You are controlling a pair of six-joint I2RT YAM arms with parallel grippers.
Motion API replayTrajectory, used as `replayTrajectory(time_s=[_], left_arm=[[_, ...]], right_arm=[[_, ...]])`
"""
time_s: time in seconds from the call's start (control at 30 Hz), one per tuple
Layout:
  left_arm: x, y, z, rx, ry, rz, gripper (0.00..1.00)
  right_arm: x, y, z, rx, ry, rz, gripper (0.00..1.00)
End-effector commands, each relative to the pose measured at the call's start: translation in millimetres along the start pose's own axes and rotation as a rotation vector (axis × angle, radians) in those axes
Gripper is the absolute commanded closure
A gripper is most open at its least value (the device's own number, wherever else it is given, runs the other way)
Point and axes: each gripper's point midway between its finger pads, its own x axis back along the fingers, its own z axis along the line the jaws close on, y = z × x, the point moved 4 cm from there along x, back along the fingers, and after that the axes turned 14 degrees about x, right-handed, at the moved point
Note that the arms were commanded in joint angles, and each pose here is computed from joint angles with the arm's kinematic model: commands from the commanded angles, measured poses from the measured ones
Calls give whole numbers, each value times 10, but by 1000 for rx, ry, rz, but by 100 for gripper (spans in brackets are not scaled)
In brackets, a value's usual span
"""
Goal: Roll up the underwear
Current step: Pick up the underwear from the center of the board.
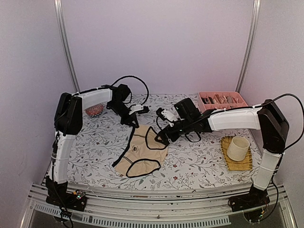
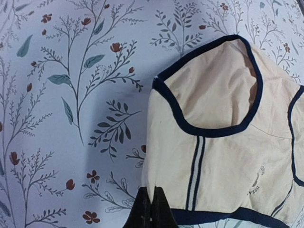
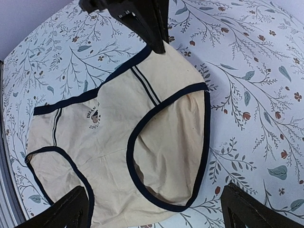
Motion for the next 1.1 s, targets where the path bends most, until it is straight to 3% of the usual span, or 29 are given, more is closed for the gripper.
replayTrajectory(time_s=[0.0, 0.3, 0.47, 0.63, 1.07], left_arm=[[230, 172, -262, -112, 61, -69, 100], [384, 45, -632, -252, 71, -160, 100], [413, 15, -646, -273, 98, -169, 100], [576, 85, -722, -304, 106, -218, 100], [758, 101, -762, -348, 160, -302, 100]], right_arm=[[-106, -76, -19, 16, 2, 13, 1], [-144, -235, -85, -17, 30, 43, 1], [-263, -536, -169, -64, 33, 107, 2], [-409, -746, -269, -132, 61, 145, 9], [-468, -615, -106, -136, 232, 79, 38]])
